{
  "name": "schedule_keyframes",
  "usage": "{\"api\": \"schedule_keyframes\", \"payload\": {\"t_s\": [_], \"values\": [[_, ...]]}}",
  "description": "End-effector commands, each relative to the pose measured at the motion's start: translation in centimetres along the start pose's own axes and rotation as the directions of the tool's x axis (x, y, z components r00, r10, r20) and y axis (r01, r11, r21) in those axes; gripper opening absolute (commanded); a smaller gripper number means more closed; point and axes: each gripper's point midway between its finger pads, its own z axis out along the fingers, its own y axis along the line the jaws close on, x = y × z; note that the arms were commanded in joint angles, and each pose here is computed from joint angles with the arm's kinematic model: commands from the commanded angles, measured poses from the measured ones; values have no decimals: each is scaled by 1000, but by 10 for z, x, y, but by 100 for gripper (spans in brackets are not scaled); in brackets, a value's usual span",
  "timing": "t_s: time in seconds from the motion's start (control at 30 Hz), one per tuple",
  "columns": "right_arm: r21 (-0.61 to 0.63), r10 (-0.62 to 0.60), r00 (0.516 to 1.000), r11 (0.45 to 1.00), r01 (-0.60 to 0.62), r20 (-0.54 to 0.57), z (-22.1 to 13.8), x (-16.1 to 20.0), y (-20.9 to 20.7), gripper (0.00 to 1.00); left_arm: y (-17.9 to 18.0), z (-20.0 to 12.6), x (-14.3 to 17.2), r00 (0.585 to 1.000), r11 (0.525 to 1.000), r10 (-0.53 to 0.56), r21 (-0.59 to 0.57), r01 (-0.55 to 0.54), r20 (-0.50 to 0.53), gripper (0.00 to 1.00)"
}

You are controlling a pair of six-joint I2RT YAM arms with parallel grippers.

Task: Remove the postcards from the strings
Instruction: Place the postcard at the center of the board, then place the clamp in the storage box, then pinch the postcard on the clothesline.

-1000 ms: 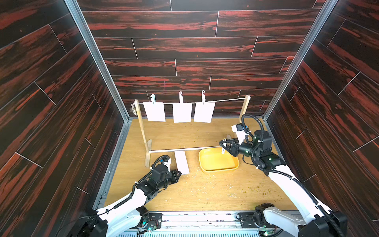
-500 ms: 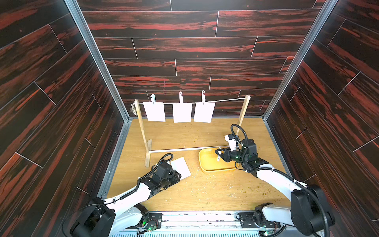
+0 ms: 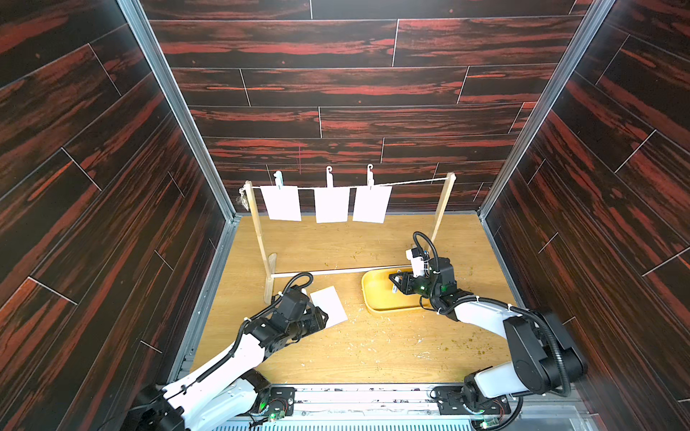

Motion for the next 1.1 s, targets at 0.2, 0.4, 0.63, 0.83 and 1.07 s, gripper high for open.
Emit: {"api": "schedule_keyframes", "payload": {"t_s": [0.2, 0.4, 0.63, 0.83, 1.07], "values": [[79, 6, 1000, 997, -5, -14, 8, 11, -11, 52, -65, -16, -55, 973, 976, 100, 170, -137, 208, 61], [95, -34, 999, 995, 35, -15, -6, -3, 1, 66, -100, -8, -74, 959, 946, 127, 259, -193, 252, 62], [64, -115, 992, 992, 112, 42, -42, -29, 34, 72, -138, -11, -104, 921, 906, 147, 325, -272, 359, 69], [-21, -176, 979, 984, 179, 103, -78, -57, 79, 99, -179, -16, -131, 876, 846, 147, 401, -352, 459, 73], [-99, -207, 953, 967, 233, 223, -116, -90, 121, 98, -213, -23, -169, 782, 791, 92, 431, -433, 617, 80]]}}
